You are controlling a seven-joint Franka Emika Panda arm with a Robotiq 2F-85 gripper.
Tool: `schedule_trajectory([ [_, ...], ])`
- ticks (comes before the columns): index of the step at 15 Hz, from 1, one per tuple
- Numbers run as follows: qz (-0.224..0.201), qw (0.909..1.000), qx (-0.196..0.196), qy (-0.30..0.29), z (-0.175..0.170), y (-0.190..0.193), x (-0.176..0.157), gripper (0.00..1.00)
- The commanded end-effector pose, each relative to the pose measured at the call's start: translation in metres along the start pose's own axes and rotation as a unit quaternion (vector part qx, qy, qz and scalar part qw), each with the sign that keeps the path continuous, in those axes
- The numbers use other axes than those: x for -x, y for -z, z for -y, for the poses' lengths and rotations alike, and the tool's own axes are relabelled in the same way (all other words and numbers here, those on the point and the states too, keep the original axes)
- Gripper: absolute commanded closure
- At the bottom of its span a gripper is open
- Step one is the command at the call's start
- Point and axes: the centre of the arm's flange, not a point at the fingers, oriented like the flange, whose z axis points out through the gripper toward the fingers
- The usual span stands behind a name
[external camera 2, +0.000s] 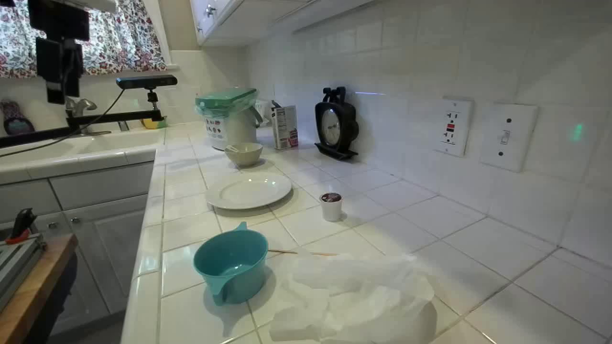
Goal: Put the white spoon on the white plate.
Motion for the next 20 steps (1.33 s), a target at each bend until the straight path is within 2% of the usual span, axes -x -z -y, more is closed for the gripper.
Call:
schedule_trajectory([
  [1,0.0,1.0,0.0,0.0,0.0,0.0,0.0,0.0],
  [11,0.0,1.0,0.0,0.0,0.0,0.0,0.0,0.0],
  [15,-0.031,0.9995,0.01,-0.006,0.0,-0.015,-0.042,0.0],
  [20,-0.061,0.9981,-0.008,-0.002,0.011,-0.033,-0.097,0.0],
])
